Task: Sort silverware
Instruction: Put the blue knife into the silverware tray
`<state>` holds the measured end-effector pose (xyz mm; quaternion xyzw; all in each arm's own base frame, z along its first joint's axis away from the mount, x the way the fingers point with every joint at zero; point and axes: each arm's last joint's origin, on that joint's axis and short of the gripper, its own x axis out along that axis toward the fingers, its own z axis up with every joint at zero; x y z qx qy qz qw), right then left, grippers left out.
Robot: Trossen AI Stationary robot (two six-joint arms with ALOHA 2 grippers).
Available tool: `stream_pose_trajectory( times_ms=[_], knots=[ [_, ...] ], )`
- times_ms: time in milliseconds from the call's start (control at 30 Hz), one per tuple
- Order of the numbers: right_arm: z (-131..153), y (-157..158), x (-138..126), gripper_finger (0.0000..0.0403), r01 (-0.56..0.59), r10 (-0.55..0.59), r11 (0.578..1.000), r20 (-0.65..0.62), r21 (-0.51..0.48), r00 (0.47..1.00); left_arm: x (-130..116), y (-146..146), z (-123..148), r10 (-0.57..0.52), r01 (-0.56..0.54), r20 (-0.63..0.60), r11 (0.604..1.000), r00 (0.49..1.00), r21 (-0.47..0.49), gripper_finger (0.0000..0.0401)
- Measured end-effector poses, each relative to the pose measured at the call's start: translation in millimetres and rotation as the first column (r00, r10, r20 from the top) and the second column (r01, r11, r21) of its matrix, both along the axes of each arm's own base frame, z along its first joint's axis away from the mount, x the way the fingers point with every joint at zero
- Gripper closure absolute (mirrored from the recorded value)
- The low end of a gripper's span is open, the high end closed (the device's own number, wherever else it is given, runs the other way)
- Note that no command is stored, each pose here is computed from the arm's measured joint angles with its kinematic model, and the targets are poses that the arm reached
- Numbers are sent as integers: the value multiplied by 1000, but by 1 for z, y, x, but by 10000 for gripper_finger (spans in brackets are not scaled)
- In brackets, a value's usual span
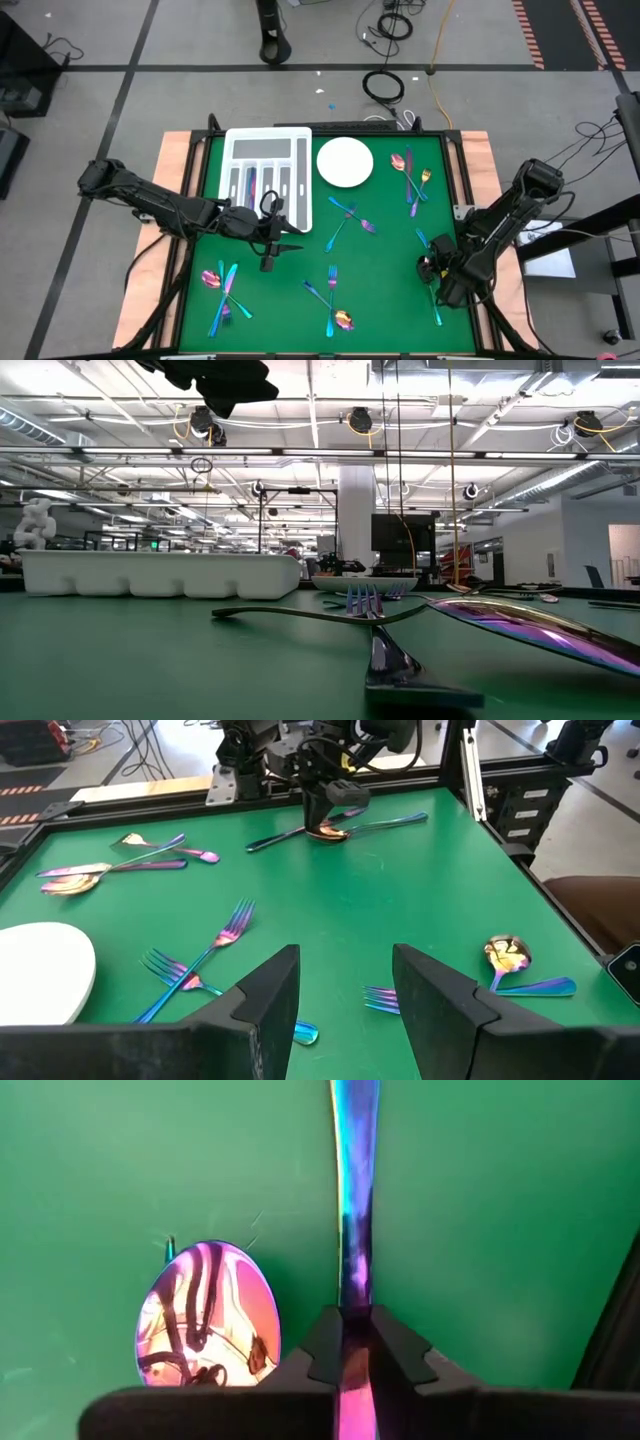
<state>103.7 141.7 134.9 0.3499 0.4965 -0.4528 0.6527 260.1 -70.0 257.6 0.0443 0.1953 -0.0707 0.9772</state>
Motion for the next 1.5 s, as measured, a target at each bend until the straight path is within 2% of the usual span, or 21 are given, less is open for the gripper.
stream_pose_trajectory(
  times_ms=[633, 900, 1100, 1300, 1500],
  knots=[
    [5, -3, -1, 402, 24, -23, 998, 11, -62, 1000, 0, 0, 0, 0, 0, -1, 1000, 1000, 0, 237],
    [8, -13, 7, 398, 48, -29, 983, 108, -176, 994, 0, 0, 0, 0, 0, 0, 1000, 1000, 0, 237],
    [8, -24, 16, 350, 50, -36, 978, 73, -204, 997, 0, 0, 1, 0, 0, 6, 1000, 1000, -2, 237],
    [6, -26, 20, 283, 40, -46, 992, -47, -123, 998, 0, 0, 0, 0, 0, 4, 1000, 1000, -1, 237],
    [4, -19, 23, 252, 30, -31, 998, -29, -56, 999, 0, 0, 0, -2, 2, -1, 1000, 1000, 4, 237]
  ],
)
